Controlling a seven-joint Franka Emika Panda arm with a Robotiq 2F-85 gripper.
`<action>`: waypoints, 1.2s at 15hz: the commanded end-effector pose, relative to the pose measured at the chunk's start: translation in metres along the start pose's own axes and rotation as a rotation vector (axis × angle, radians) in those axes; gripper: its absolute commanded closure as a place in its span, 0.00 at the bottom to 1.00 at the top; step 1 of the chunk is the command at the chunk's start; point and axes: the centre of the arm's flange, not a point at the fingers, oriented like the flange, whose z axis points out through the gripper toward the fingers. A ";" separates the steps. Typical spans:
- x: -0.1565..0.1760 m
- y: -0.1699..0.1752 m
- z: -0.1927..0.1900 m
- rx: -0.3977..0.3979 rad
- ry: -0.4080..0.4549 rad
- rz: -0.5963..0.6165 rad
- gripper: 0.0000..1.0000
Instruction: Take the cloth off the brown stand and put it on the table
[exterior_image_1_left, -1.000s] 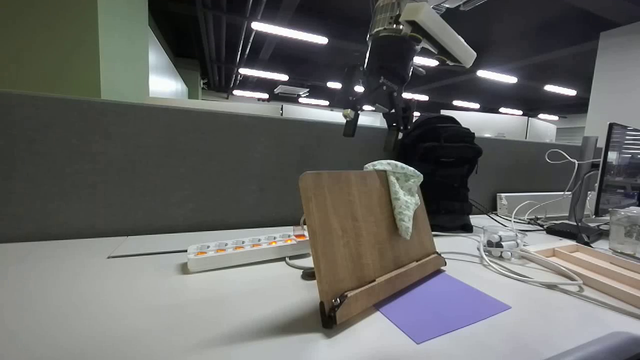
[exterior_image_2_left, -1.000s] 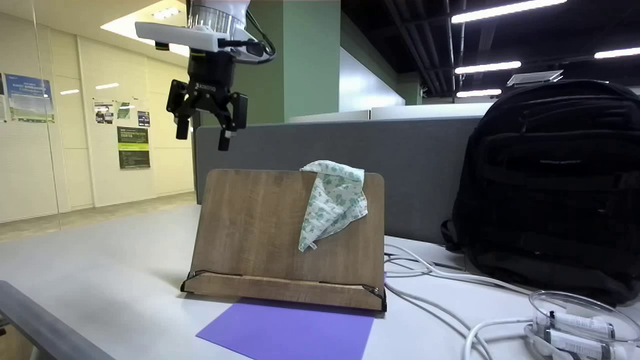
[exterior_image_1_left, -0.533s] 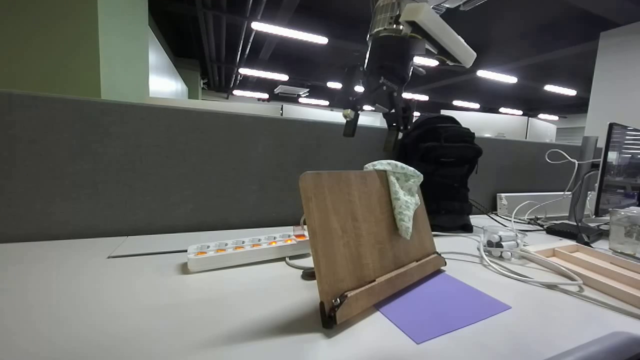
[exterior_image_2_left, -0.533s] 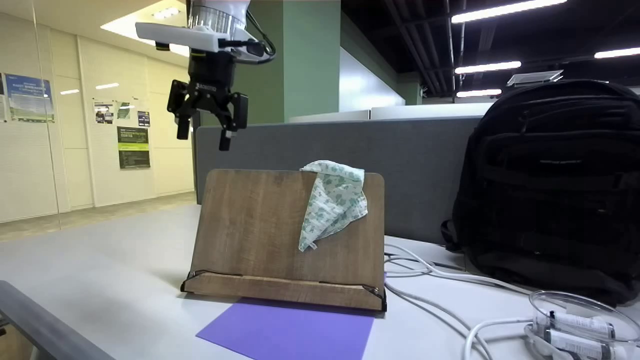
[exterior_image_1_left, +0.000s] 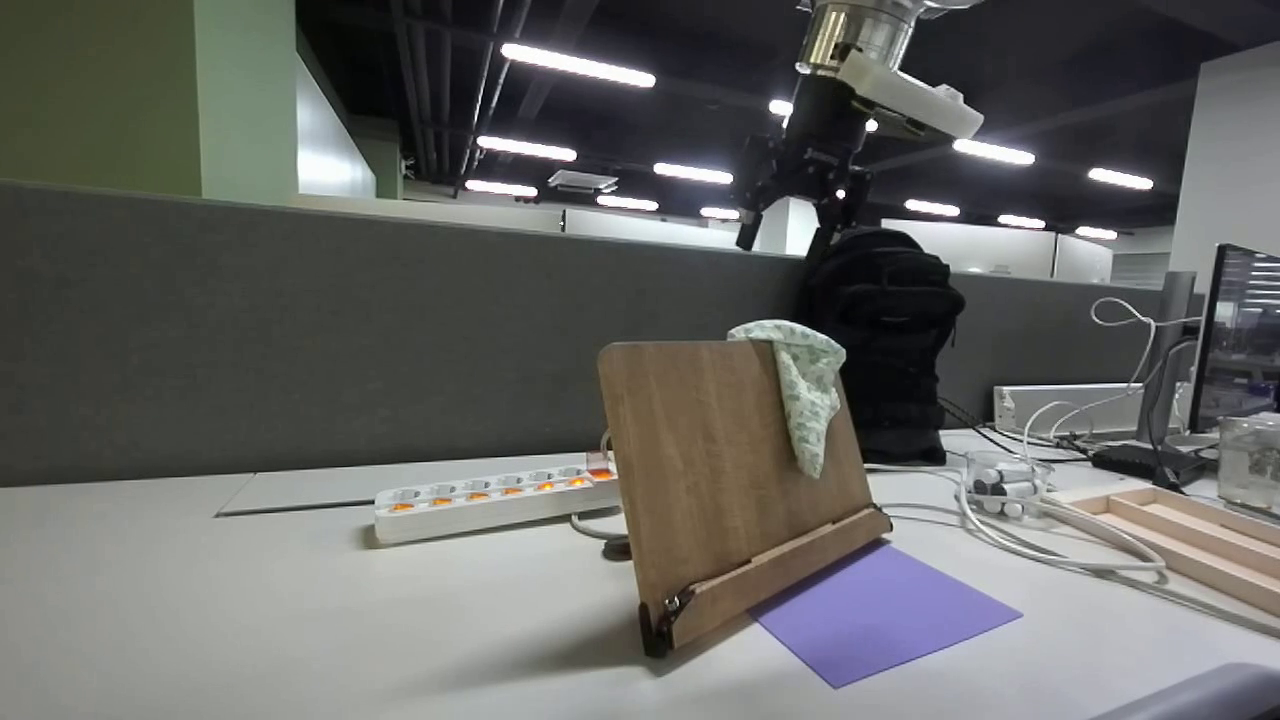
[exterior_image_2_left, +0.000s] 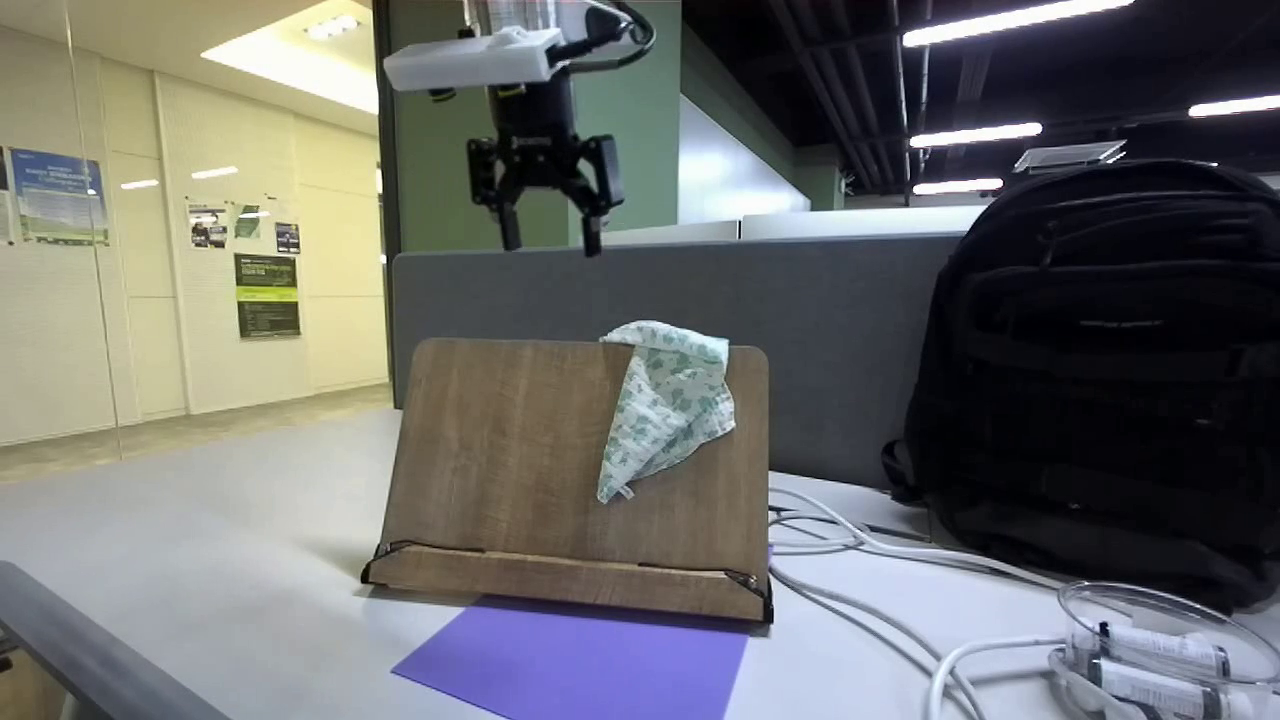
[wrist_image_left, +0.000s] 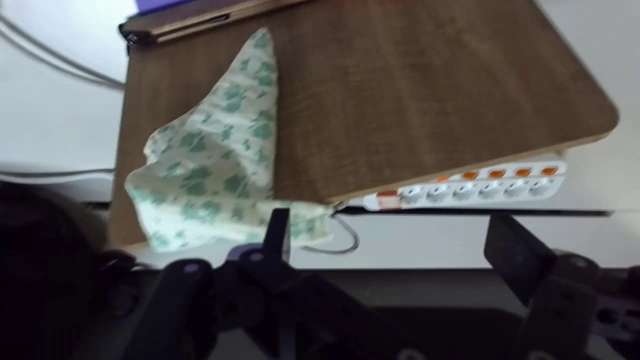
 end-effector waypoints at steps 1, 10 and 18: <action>0.016 0.047 -0.013 -0.095 0.117 0.090 0.00; 0.025 0.084 0.003 -0.212 -0.067 -0.052 0.00; 0.078 0.076 0.022 -0.237 -0.070 -0.307 0.00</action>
